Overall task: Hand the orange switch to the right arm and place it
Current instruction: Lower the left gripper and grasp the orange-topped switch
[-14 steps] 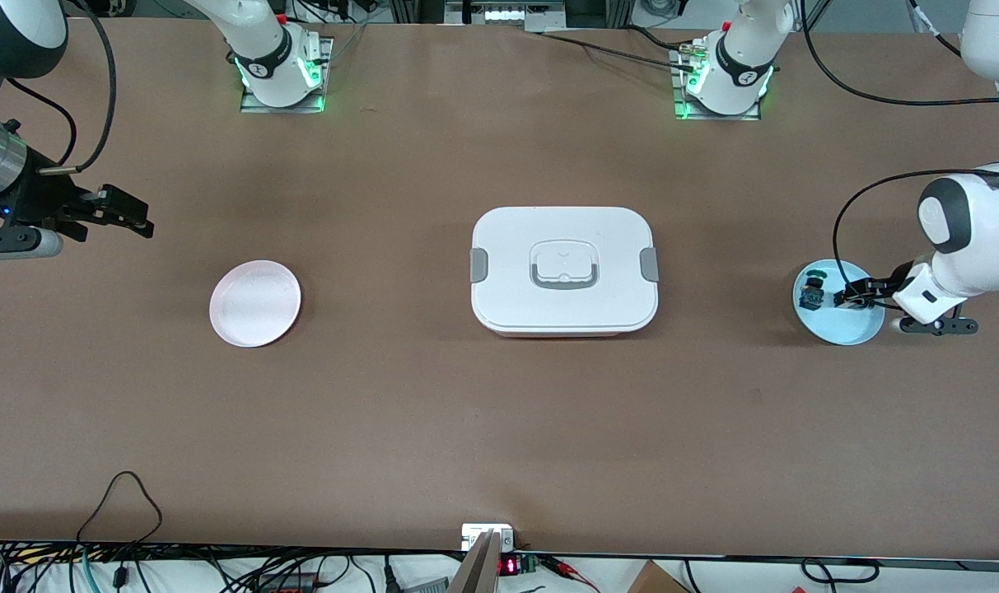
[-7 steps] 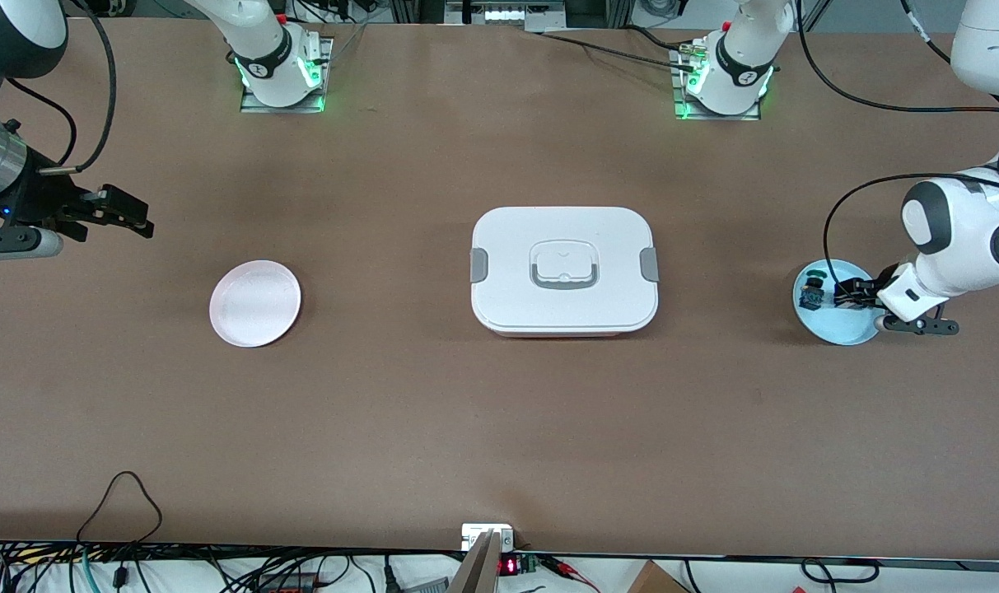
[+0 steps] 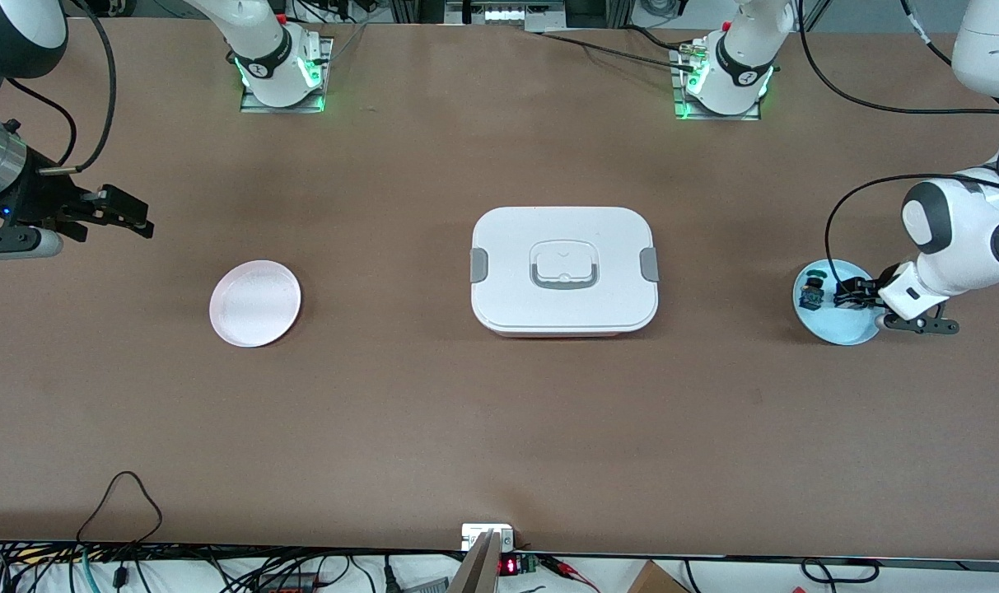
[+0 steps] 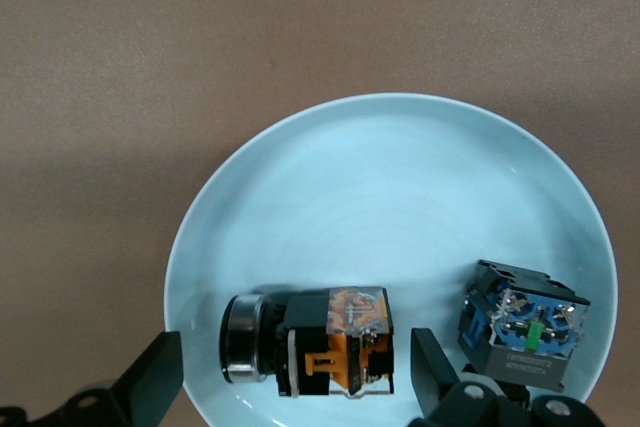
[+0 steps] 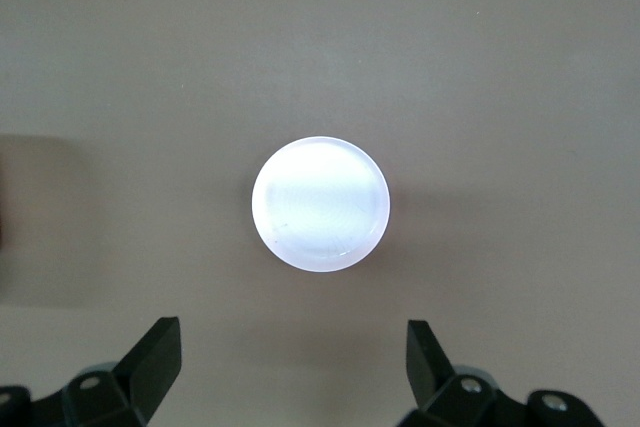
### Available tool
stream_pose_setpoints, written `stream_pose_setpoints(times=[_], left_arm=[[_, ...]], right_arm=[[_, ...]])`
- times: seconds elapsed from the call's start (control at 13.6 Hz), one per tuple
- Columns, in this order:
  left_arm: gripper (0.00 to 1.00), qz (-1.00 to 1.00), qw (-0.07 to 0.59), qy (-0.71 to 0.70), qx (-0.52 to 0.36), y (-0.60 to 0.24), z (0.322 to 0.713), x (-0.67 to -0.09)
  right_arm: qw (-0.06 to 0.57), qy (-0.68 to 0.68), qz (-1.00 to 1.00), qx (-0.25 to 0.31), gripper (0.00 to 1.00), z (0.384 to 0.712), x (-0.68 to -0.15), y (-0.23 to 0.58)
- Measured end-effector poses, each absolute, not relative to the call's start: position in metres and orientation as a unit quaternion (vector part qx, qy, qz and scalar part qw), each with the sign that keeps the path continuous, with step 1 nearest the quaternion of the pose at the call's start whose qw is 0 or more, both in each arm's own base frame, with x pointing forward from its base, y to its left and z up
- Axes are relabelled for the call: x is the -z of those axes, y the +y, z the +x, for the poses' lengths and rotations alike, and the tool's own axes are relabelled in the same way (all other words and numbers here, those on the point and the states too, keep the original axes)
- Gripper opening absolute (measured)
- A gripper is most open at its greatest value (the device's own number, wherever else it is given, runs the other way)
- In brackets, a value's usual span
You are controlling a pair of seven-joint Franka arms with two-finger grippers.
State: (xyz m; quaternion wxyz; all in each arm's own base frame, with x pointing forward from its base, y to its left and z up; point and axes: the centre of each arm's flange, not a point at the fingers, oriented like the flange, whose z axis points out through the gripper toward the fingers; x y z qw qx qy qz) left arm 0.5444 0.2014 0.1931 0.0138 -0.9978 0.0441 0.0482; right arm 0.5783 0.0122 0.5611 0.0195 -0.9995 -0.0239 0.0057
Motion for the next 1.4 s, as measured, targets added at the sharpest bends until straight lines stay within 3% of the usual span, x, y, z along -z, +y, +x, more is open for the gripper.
stream_pose_setpoints(times=[1.4], left_arm=[[0.98,-0.998,0.008,0.044,-0.036,0.202,0.537,-0.173]], right_arm=[[0.019,-0.022,-1.0,-0.005,1.0,0.579,-0.561,0.01]])
